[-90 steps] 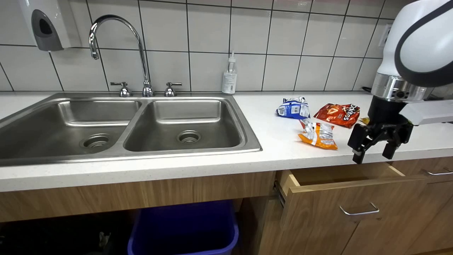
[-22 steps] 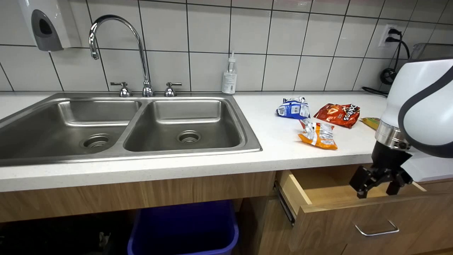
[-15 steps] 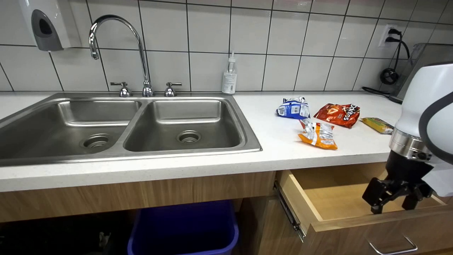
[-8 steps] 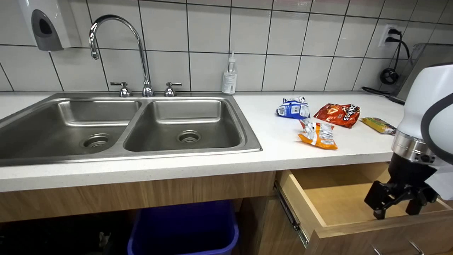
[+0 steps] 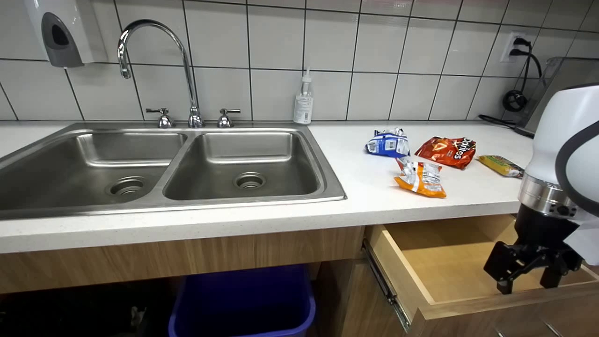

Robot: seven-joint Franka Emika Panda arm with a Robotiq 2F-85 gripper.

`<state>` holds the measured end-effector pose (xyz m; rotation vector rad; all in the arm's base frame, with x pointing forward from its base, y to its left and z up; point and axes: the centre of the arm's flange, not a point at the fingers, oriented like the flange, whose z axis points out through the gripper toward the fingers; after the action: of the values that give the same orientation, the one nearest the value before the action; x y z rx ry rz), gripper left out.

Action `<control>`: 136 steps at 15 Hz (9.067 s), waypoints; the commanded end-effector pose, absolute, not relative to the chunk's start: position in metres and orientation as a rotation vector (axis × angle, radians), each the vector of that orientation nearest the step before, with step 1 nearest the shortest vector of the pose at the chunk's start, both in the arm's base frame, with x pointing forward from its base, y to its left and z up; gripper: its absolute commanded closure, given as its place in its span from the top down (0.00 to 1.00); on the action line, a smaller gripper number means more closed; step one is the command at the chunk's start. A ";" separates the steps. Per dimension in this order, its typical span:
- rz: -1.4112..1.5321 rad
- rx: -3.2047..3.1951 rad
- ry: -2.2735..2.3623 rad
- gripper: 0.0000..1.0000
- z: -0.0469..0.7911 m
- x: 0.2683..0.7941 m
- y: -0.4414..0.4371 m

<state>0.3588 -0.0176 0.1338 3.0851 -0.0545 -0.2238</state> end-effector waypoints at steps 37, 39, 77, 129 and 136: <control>0.095 3.104 -0.064 1.00 0.254 0.405 0.015; 0.126 3.101 -0.072 1.00 0.259 0.415 0.018; 0.025 3.118 0.240 1.00 0.278 0.646 0.015; -0.075 3.015 0.416 1.00 0.216 0.551 0.042; -0.076 2.990 0.439 1.00 0.223 0.513 0.038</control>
<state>0.5408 0.0421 0.2078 3.0139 0.4473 -0.1165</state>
